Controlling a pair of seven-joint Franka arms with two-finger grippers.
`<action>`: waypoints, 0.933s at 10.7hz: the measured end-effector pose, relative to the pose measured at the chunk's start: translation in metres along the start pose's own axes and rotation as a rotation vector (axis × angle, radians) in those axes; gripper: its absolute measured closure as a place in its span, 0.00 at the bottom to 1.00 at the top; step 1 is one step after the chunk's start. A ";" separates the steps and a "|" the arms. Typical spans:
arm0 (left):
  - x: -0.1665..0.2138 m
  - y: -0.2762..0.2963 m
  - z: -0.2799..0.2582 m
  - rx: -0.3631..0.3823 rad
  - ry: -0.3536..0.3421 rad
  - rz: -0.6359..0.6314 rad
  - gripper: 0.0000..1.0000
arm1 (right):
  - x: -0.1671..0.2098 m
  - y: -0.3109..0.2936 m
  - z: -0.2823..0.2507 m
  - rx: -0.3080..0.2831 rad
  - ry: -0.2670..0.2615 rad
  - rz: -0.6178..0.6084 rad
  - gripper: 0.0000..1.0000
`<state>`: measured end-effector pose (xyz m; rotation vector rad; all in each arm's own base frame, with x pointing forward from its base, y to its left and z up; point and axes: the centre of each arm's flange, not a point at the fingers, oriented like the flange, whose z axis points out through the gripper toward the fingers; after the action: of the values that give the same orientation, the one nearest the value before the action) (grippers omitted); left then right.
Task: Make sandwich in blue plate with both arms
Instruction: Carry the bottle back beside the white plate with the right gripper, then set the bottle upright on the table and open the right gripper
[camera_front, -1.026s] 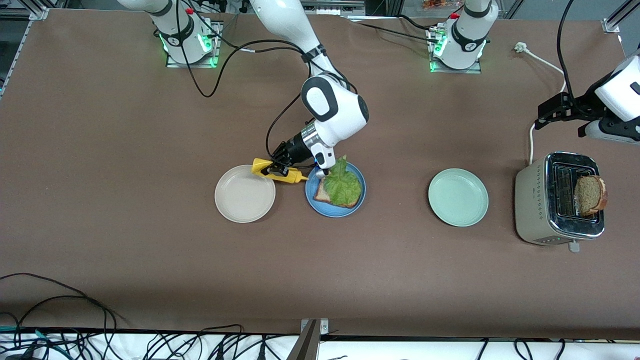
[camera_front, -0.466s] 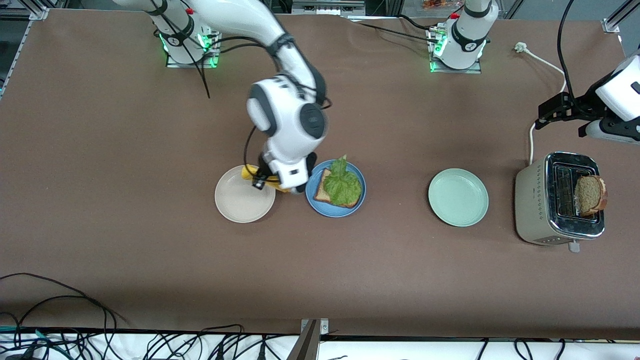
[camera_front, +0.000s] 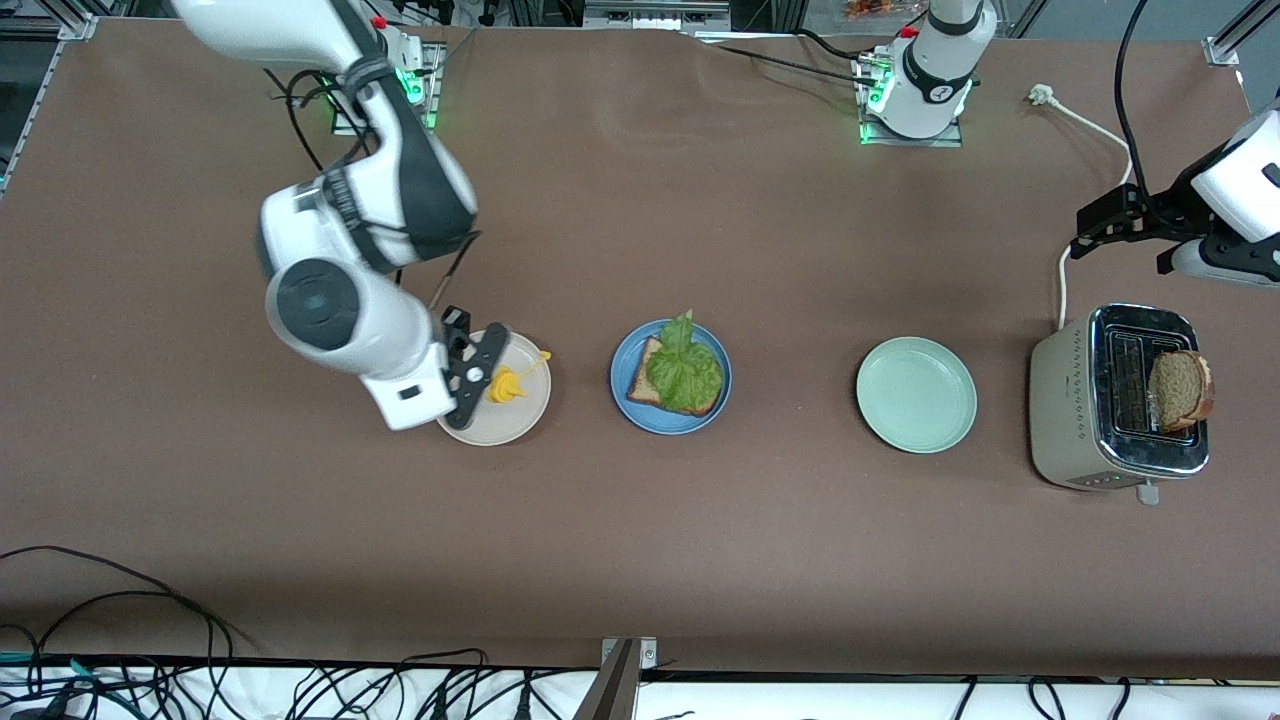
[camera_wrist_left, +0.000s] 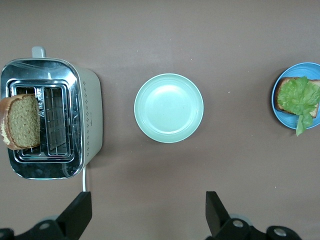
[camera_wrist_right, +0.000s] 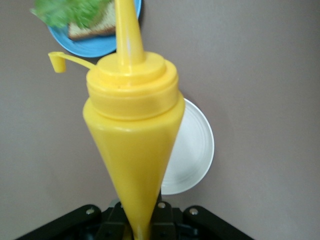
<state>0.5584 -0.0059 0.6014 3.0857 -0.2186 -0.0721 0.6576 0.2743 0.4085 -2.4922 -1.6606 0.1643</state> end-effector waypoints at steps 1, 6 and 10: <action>0.000 0.000 0.000 0.000 0.000 0.000 0.00 | -0.023 0.022 0.001 0.064 0.080 -0.027 0.90; 0.000 0.000 0.000 0.000 0.000 0.000 0.00 | -0.159 0.111 0.019 0.226 0.419 -0.202 0.90; 0.000 0.000 0.000 0.000 0.000 0.000 0.00 | -0.202 0.136 0.066 0.274 0.617 -0.357 0.90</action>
<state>0.5584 -0.0059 0.6013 3.0856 -0.2185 -0.0724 0.6922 0.0402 0.3220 -1.7584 -1.6255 -0.3552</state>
